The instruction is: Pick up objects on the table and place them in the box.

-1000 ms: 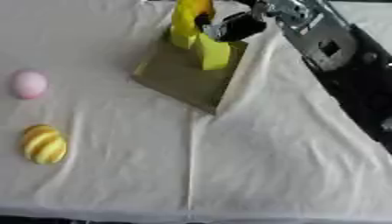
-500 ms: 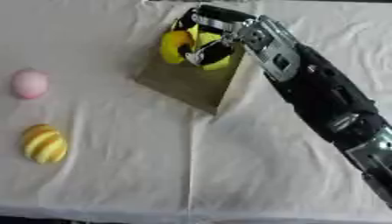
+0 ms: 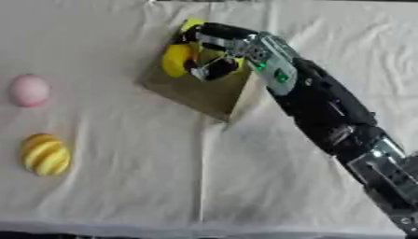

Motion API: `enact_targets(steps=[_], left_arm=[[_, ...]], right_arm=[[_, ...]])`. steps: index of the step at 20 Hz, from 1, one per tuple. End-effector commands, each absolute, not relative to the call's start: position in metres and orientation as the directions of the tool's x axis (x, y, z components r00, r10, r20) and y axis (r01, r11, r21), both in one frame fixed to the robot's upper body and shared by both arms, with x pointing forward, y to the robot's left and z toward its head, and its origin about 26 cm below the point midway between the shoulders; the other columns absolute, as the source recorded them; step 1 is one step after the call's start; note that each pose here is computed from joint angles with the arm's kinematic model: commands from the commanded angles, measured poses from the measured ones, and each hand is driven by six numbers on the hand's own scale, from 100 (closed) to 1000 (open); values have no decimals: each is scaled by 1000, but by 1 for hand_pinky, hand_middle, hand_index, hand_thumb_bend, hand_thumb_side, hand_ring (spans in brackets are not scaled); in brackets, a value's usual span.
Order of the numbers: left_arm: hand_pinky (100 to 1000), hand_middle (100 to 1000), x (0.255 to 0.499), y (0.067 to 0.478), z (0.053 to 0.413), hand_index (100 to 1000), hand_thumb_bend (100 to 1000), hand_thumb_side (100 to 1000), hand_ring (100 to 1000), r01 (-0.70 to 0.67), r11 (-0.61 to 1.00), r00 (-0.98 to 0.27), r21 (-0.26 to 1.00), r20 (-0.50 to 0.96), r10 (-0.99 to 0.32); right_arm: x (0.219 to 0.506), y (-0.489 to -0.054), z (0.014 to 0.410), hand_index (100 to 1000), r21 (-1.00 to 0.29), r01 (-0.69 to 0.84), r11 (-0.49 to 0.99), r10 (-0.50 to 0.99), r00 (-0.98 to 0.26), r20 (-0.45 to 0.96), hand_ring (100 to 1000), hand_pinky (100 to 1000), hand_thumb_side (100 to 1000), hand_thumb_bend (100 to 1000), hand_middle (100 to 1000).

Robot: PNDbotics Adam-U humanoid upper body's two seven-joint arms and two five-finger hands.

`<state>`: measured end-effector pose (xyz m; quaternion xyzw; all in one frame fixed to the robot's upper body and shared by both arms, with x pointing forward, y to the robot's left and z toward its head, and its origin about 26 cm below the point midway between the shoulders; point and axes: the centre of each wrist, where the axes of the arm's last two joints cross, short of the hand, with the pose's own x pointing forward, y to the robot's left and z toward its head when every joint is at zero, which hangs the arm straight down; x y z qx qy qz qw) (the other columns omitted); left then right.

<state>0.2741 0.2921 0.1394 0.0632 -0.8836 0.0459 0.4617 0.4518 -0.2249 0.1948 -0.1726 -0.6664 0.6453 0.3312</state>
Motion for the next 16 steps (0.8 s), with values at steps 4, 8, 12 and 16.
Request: enact_targets(steps=[4,8,12,16], left_arm=[[835,677,273,292,147,753,100,692,722,-142,990,-586,-9,807,-77],[835,677,273,291,147,753,100,693,722,-139,990,-585,-8,807,-75],[835,677,273,291,147,754,100,694,722,-136,991,-584,-10,809,-72],[834,677,273,291,147,754,100,695,722,-134,991,-584,-10,809,-71]], right_arm=[[450,-226,215,958,-989,-111,101,669,-728,150,991,974,143,100,842],[445,-222,221,1000,-996,-76,43,661,-745,85,1000,1000,100,152,927],[444,-219,222,1000,-996,-84,-10,648,-759,57,1000,1000,100,199,962],[444,-218,227,1000,-995,-95,1,650,-757,73,1000,1000,100,238,963]])
